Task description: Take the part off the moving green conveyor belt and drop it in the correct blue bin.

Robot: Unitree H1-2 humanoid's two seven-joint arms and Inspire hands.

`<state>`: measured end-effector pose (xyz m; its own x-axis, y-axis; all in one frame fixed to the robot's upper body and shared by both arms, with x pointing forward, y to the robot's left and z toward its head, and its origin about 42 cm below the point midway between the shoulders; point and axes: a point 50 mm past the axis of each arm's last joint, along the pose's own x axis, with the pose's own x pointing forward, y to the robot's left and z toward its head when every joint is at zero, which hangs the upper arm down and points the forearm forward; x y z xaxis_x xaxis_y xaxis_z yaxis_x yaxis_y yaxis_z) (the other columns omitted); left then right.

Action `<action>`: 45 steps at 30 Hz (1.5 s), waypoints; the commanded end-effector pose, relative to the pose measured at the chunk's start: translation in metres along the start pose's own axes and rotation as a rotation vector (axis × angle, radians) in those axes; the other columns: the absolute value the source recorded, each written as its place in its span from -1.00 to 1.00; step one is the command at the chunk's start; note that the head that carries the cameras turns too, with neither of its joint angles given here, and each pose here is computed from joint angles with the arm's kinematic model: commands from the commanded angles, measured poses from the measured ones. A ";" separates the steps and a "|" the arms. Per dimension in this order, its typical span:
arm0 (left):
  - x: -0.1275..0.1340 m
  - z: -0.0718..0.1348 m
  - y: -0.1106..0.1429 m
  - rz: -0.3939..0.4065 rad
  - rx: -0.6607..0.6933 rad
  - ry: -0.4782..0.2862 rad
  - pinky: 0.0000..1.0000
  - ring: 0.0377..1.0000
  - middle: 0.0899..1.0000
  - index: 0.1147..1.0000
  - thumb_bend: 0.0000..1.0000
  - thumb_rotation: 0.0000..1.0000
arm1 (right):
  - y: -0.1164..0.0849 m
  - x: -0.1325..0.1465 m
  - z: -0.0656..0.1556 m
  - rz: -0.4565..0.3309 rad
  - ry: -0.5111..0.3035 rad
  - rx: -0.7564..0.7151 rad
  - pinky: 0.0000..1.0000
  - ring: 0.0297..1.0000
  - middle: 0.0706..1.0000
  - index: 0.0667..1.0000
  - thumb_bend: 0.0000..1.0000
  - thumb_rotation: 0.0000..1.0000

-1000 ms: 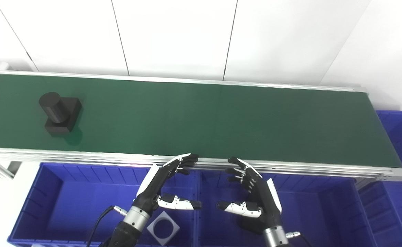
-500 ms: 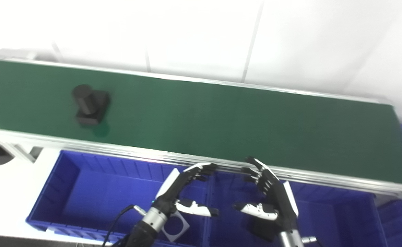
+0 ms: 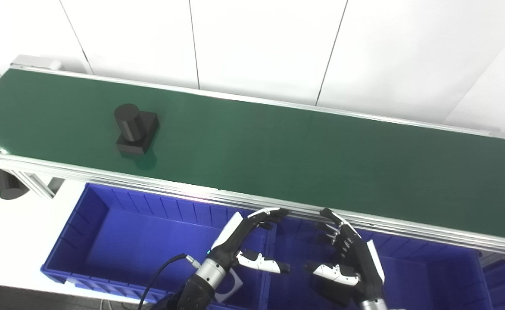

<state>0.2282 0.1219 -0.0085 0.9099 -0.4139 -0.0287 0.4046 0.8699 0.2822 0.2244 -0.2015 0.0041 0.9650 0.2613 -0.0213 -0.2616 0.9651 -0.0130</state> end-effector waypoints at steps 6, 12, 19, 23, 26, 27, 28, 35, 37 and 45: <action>0.011 0.005 0.008 0.036 0.005 -0.038 0.46 0.59 0.62 0.54 0.96 -0.22 | 0.002 0.011 0.007 0.017 -0.051 0.000 0.37 0.54 0.79 0.56 0.81 -0.63; 0.008 -0.001 0.007 0.030 0.009 -0.020 0.48 0.59 0.62 0.55 0.94 -0.20 | 0.004 0.012 0.004 0.015 -0.041 0.003 0.35 0.53 0.77 0.54 0.83 -0.65; 0.003 -0.005 0.008 0.027 0.013 -0.005 0.48 0.58 0.60 0.55 0.94 -0.23 | 0.007 0.010 0.000 0.011 -0.023 -0.009 0.31 0.51 0.76 0.51 0.86 -0.62; 0.002 -0.007 0.009 0.027 0.018 -0.001 0.48 0.58 0.59 0.55 0.96 -0.24 | 0.008 0.011 -0.002 0.010 -0.015 -0.019 0.30 0.50 0.75 0.50 0.86 -0.60; 0.002 -0.006 0.009 0.028 0.016 -0.002 0.46 0.57 0.58 0.54 0.97 -0.23 | 0.009 0.011 -0.002 0.008 -0.013 -0.019 0.29 0.48 0.76 0.51 0.87 -0.60; 0.002 -0.006 0.010 0.028 0.014 -0.002 0.47 0.57 0.58 0.53 0.98 -0.24 | 0.009 0.011 -0.002 0.008 -0.013 -0.018 0.29 0.48 0.76 0.51 0.87 -0.60; 0.002 -0.006 0.010 0.028 0.013 -0.002 0.47 0.57 0.58 0.53 0.98 -0.24 | 0.009 0.011 -0.002 0.008 -0.014 -0.016 0.29 0.48 0.76 0.51 0.87 -0.61; 0.003 -0.005 0.010 0.026 0.021 -0.010 0.47 0.57 0.59 0.53 0.99 -0.23 | 0.009 0.010 0.002 0.006 -0.031 -0.009 0.29 0.49 0.74 0.50 0.89 -0.61; 0.003 -0.004 0.010 0.026 0.023 -0.015 0.47 0.57 0.59 0.54 0.99 -0.23 | 0.010 0.010 0.010 0.011 -0.063 0.004 0.30 0.47 0.71 0.50 0.91 -0.60; 0.006 -0.003 0.008 0.025 0.000 -0.013 0.46 0.58 0.61 0.55 1.00 -0.23 | 0.018 0.016 0.069 0.067 -0.296 0.042 0.23 0.40 0.61 0.48 0.97 -0.57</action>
<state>0.2302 0.1265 -0.0140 0.9149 -0.4023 -0.0329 0.3943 0.8735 0.2856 0.2283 -0.1856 0.0534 0.9388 0.2934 0.1807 -0.3023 0.9529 0.0232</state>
